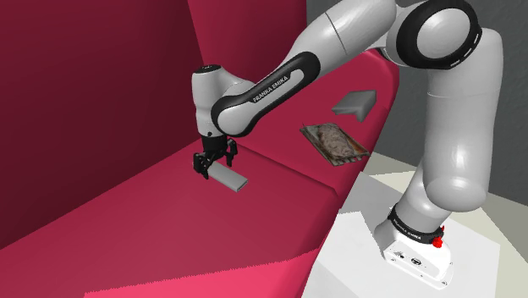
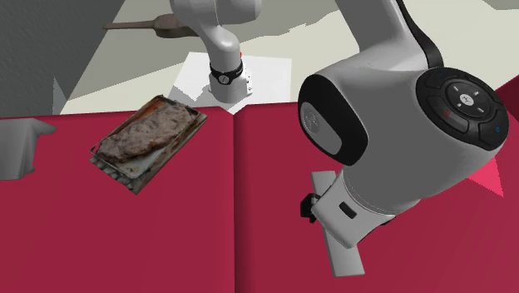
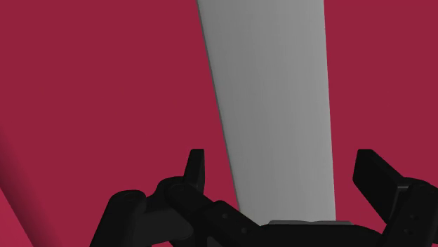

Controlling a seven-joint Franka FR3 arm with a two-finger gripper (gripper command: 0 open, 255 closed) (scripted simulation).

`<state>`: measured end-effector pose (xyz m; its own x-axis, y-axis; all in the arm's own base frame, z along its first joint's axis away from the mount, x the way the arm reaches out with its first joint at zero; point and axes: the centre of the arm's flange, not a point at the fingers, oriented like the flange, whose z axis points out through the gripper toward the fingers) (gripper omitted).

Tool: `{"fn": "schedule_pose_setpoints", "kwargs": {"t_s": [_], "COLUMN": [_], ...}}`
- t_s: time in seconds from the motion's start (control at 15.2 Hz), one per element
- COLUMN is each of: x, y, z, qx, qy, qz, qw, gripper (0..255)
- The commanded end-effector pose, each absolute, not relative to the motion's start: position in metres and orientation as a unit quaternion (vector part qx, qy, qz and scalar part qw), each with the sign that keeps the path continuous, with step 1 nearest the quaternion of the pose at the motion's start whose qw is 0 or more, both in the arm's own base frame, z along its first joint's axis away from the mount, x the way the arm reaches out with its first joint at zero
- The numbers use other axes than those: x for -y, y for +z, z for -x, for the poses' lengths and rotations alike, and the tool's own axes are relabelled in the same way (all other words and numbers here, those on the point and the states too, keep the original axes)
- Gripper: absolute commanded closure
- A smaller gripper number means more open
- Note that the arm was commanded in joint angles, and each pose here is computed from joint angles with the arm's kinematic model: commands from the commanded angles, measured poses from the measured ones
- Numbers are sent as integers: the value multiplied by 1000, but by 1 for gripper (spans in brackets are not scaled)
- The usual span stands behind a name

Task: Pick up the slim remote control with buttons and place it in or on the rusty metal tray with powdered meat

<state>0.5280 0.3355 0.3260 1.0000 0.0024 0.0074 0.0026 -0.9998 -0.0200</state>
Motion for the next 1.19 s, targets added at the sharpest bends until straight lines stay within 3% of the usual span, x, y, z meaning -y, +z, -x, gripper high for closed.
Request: {"fn": "schedule_pose_setpoints", "kwargs": {"t_s": [0.0, 0.59, 1.12], "x": [-336, -336, -336], "y": [326, 326, 368], "z": [-528, -528, -528], "qx": [1, 1, 1], "qy": [-4, -4, -4], "qz": [1000, 1000, 1000], "qw": [10, 10, 10], "gripper": [255, 255, 255]}}
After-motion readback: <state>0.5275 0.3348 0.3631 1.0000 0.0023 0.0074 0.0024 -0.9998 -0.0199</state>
